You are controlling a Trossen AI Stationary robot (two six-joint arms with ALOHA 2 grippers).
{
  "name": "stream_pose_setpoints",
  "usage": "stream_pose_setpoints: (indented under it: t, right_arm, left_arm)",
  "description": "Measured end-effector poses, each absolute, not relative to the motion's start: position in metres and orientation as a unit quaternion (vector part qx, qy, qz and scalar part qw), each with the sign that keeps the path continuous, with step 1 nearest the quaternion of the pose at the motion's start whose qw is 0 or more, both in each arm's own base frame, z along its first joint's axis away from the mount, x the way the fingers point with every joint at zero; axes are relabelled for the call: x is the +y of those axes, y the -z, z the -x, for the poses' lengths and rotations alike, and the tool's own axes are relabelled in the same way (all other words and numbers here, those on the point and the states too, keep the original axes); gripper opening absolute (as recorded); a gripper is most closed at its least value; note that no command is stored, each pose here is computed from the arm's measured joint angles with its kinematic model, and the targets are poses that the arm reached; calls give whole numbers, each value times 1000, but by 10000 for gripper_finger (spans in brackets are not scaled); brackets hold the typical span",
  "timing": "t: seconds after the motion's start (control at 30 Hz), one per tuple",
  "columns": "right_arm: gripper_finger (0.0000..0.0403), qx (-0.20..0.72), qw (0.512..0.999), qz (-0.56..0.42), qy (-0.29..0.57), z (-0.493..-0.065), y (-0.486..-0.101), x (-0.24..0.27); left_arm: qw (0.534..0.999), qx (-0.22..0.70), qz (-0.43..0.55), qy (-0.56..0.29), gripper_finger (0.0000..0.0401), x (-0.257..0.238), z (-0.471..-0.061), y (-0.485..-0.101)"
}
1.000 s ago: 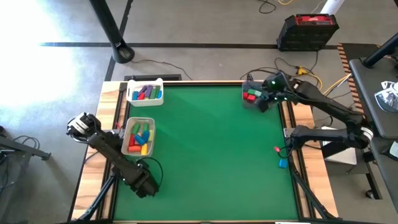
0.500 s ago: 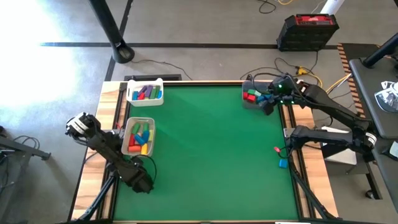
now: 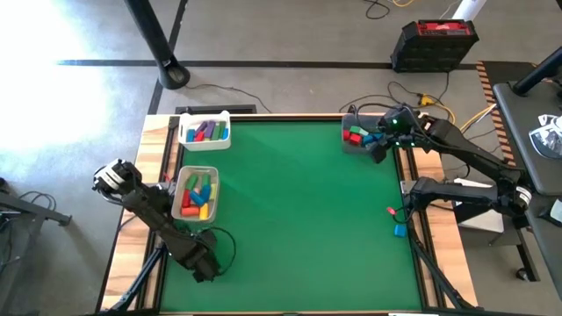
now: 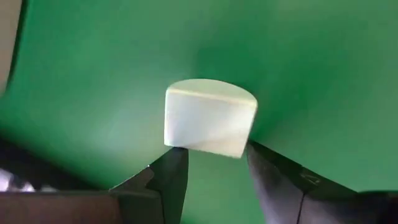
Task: Sort blocks by size
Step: Put the white half circle block into the black bin
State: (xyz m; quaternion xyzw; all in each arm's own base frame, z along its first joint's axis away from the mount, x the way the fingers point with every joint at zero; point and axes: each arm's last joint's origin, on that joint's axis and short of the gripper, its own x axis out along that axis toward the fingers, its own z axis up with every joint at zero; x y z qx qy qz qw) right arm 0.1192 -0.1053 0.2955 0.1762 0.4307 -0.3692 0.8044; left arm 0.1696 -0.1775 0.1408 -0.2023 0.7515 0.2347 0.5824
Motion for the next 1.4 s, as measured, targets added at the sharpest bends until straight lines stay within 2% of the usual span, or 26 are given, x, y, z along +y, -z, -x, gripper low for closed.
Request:
stream_pose_setpoints:
  t: [0.1,0.23,0.4,0.6,0.7,0.77,1.0,1.23,1.4]
  right_arm:
    - [340,431,805,-176,369,-119,-296,-105]
    - [342,432,806,-172,368,-119,-296,-105]
    - [339,430,807,-172,368,-120,-296,-106]
    - [343,430,806,-172,368,-119,-296,-106]
    - [345,431,807,-170,367,-120,-296,-106]
    - [345,431,807,-169,366,-120,-296,-106]
    - [345,436,810,-157,360,-120,-296,-106]
    - [342,438,813,-146,355,-120,-296,-106]
    - [343,442,814,-137,350,-120,-296,-106]
  left_arm:
    - [646,711,184,-208,151,-186,-184,-152]
    - [704,666,148,-196,151,-194,-197,-174]
    - [741,621,123,-225,151,-195,-206,-199]
    - [697,569,266,-345,170,-191,-212,-207]
    - [628,505,386,-450,192,-190,-210,-203]
    - [590,497,432,-467,203,-193,-210,-201]
    - [580,477,444,-489,223,-203,-217,-180]
    - [523,465,423,-576,224,-203,-216,-154]
    - [522,441,421,-596,224,-200,-222,-144]
